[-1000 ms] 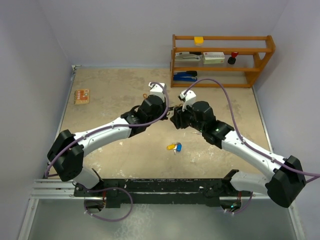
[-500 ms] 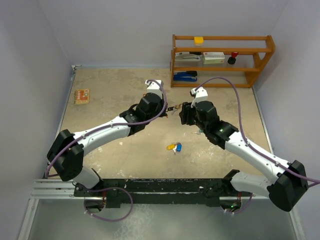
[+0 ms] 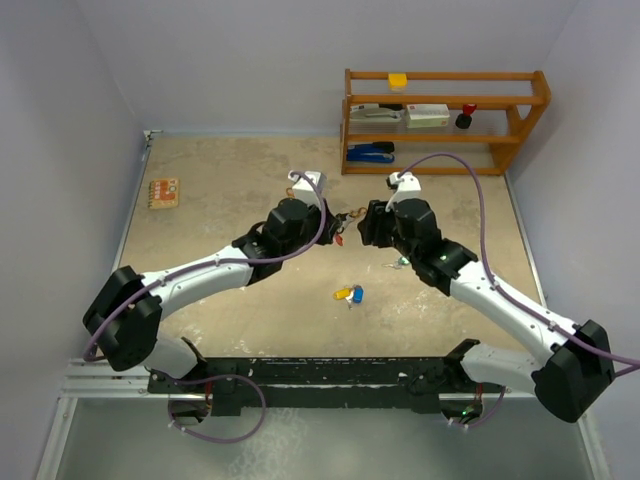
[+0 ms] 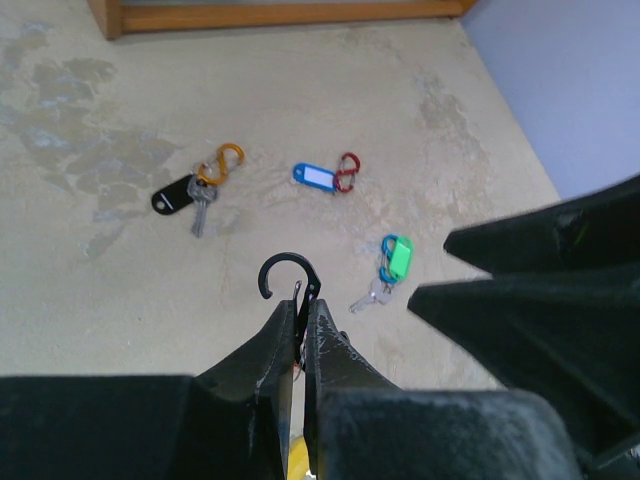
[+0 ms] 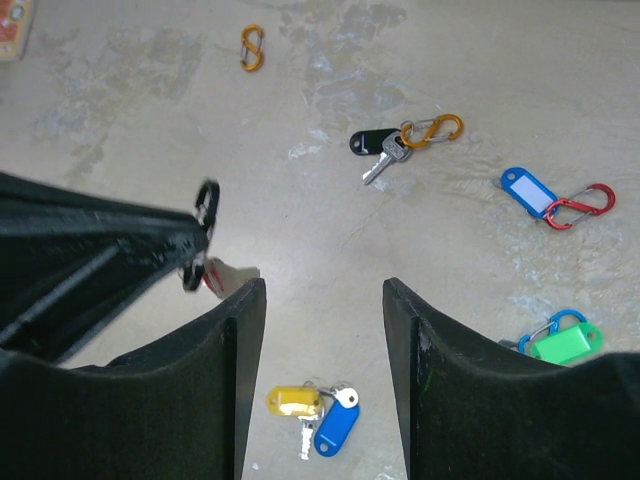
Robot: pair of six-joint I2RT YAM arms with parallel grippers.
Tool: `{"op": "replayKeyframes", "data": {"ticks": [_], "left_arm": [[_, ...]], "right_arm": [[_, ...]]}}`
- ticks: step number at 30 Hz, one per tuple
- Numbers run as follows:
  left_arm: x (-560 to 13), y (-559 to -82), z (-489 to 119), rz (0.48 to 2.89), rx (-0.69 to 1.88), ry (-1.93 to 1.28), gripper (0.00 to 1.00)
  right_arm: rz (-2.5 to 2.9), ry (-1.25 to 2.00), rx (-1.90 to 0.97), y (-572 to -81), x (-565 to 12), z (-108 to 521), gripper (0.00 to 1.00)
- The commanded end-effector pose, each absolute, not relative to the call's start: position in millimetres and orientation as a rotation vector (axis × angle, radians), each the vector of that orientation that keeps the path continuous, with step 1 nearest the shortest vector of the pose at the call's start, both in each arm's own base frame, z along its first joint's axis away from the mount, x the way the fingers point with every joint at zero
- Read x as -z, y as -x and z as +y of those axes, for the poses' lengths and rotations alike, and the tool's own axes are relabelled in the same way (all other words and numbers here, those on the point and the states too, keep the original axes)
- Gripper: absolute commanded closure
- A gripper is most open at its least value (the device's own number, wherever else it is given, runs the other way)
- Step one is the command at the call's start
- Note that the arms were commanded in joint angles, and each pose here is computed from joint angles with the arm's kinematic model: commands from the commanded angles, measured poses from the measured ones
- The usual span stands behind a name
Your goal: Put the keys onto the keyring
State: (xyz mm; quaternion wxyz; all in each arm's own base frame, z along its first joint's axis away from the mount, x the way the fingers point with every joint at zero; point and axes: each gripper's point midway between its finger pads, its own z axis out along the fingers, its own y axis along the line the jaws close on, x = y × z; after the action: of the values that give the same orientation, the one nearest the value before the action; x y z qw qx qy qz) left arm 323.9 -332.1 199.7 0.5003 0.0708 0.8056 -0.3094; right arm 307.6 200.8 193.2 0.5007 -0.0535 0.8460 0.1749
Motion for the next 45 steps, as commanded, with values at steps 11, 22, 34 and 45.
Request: {"op": "replayKeyframes", "data": {"ticks": [11,22,34,45], "left_arm": [[-225,-306,-347,1.742,0.835,-0.442,1.00],[-227,-296,-361,1.673,0.854,-0.576,1.00],[-230,-287,-375,1.629,0.847,-0.665,1.00],[-246,-284,-373,1.564,0.844,-0.644,1.00]], "right_arm": [[1.964,-0.044,-0.645,-313,-238,216,0.48],[1.976,-0.092,-0.717,-316,-232,223,0.50],[1.985,-0.106,-0.748,-318,-229,226,0.57],[1.992,-0.125,-0.789,-317,-226,230,0.69]]}}
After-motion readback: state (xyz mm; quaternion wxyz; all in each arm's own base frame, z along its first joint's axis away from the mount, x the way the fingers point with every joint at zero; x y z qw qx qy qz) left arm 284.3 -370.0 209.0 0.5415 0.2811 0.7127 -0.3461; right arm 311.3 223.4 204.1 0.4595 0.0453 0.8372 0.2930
